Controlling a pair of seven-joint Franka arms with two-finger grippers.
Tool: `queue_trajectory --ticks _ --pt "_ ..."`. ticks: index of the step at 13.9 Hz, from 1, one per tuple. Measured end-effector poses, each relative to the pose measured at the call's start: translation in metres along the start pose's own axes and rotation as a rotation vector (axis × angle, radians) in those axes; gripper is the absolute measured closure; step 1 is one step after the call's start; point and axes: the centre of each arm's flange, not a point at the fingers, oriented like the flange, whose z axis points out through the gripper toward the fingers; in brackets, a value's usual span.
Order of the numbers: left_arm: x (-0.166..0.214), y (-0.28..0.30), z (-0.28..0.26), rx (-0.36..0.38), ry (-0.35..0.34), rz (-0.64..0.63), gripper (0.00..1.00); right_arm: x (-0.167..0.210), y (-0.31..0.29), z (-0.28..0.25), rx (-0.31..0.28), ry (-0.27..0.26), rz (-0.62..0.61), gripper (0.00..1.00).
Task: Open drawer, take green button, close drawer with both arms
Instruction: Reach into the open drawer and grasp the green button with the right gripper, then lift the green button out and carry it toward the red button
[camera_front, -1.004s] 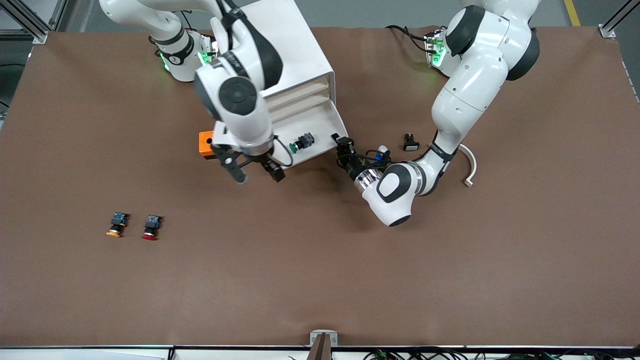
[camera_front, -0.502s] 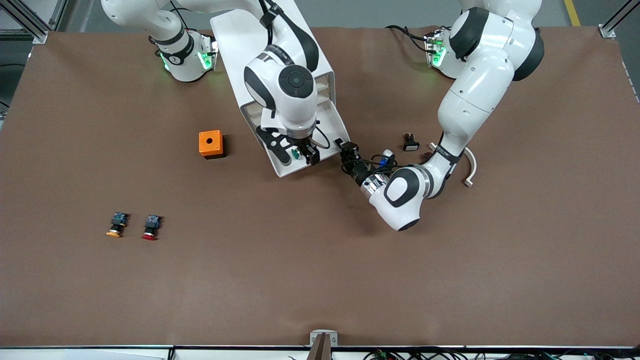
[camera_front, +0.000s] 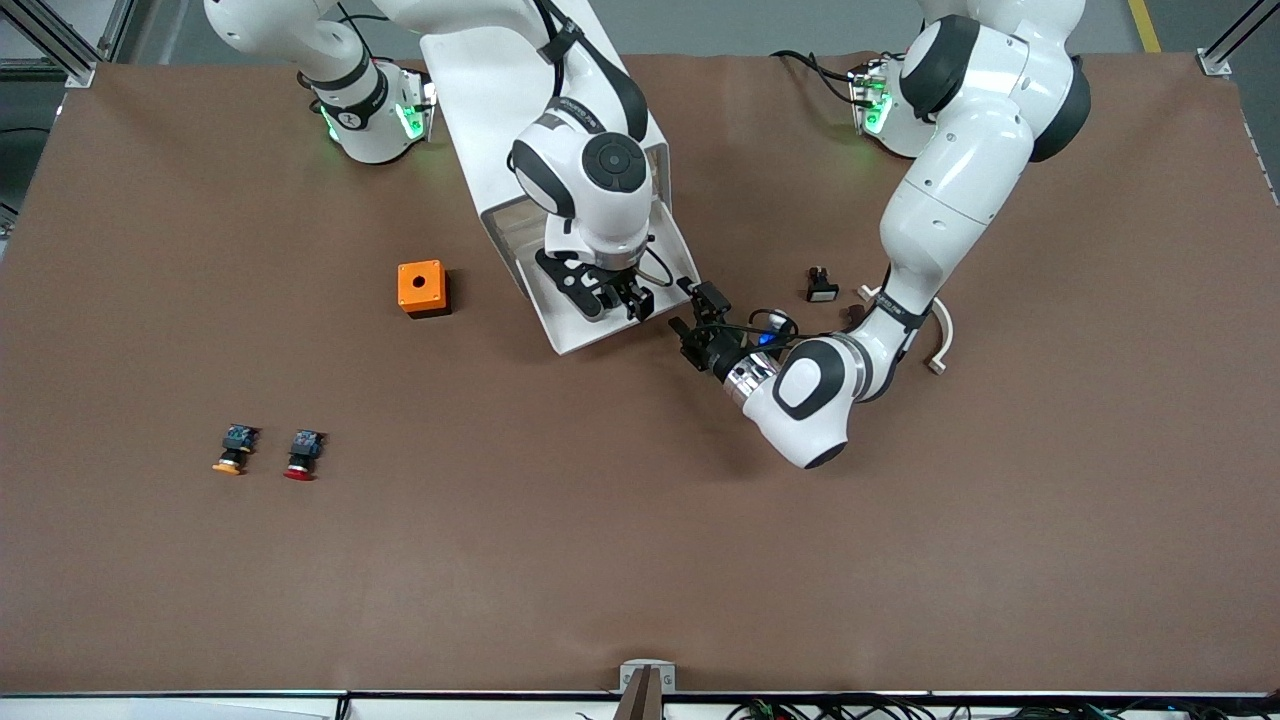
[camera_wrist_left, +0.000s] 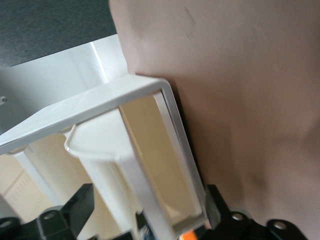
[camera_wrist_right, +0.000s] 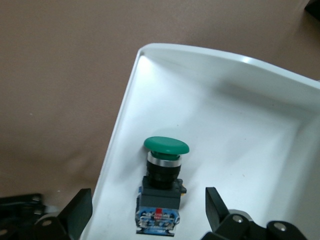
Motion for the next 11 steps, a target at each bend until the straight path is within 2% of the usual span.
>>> queue_trajectory --ticks 3,7,8,11 --pt "-0.019 -0.012 -0.032 -0.052 -0.028 0.151 0.01 -0.009 0.003 0.01 -0.017 0.004 -0.014 0.0" --pt "-0.019 -0.018 -0.067 -0.102 -0.055 0.359 0.01 -0.014 0.004 0.02 -0.033 0.008 -0.025 0.01" --pt "-0.018 -0.018 -0.074 -0.118 -0.052 0.413 0.01 -0.017 0.005 0.024 -0.039 0.01 -0.035 0.04" --pt "-0.018 -0.026 -0.1 -0.182 -0.016 0.609 0.01 -0.018 0.003 0.025 -0.029 0.009 -0.066 0.38"
